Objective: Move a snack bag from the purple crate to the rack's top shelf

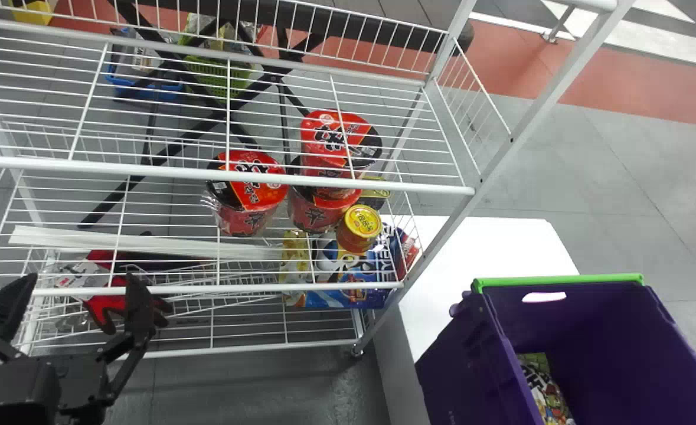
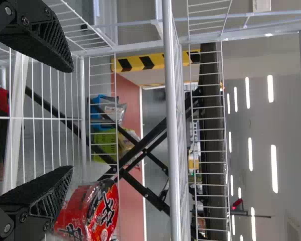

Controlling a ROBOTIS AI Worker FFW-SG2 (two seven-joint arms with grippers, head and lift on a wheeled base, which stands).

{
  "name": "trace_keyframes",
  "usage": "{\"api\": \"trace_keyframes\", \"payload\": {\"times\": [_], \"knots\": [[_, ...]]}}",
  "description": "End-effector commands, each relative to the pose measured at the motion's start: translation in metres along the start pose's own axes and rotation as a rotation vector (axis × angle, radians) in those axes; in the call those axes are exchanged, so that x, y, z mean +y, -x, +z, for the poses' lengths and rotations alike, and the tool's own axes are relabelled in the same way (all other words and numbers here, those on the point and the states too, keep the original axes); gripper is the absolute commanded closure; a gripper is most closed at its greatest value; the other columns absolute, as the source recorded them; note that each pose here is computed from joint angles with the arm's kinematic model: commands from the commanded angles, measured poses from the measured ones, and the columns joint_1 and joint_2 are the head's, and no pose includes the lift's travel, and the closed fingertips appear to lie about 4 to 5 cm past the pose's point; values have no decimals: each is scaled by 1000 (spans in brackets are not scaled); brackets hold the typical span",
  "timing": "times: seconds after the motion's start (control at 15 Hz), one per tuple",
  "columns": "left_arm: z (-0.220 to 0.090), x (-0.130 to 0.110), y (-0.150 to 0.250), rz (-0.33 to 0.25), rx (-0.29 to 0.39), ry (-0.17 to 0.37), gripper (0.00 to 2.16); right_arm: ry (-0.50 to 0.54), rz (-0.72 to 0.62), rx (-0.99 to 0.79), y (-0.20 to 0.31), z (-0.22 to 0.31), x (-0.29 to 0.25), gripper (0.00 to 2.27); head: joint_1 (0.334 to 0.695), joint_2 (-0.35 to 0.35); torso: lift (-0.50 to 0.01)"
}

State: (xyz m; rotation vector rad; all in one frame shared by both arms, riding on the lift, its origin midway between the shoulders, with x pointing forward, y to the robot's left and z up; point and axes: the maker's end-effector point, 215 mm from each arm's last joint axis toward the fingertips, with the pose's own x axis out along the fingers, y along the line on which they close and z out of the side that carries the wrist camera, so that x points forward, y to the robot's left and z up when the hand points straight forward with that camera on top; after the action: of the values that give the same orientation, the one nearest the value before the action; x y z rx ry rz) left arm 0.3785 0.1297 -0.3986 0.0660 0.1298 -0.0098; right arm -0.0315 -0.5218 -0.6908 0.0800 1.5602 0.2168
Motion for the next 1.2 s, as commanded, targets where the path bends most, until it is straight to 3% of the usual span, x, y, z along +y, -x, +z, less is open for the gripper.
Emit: {"api": "trace_keyframes", "payload": {"times": [0.0,0.13,0.2,0.33,0.4,0.8,1.13], "knots": [[0,2,1,1,-1,-2,137,2,3,6,-5,1,3,259,695,-350,-452],[0,2,1,1,0,-4,137,-1,3,12,-6,-1,3,502,695,-350,-452],[0,2,0,2,-1,-4,137,-9,6,20,-5,-4,2,880,695,-350,-452],[0,2,-1,2,-2,-4,137,-20,-4,12,-2,-5,-2,1980,695,-350,-452],[0,1,-2,2,-2,-3,137,-32,-6,9,-1,-7,-4,2108,695,-350,-452],[-4,-2,-3,1,14,-10,137,-125,12,-5,21,-8,-1,2115,695,-350,-452],[-4,-2,-3,1,15,-12,137,-135,4,-26,30,-5,-7,2111,695,-350,-452]]}}
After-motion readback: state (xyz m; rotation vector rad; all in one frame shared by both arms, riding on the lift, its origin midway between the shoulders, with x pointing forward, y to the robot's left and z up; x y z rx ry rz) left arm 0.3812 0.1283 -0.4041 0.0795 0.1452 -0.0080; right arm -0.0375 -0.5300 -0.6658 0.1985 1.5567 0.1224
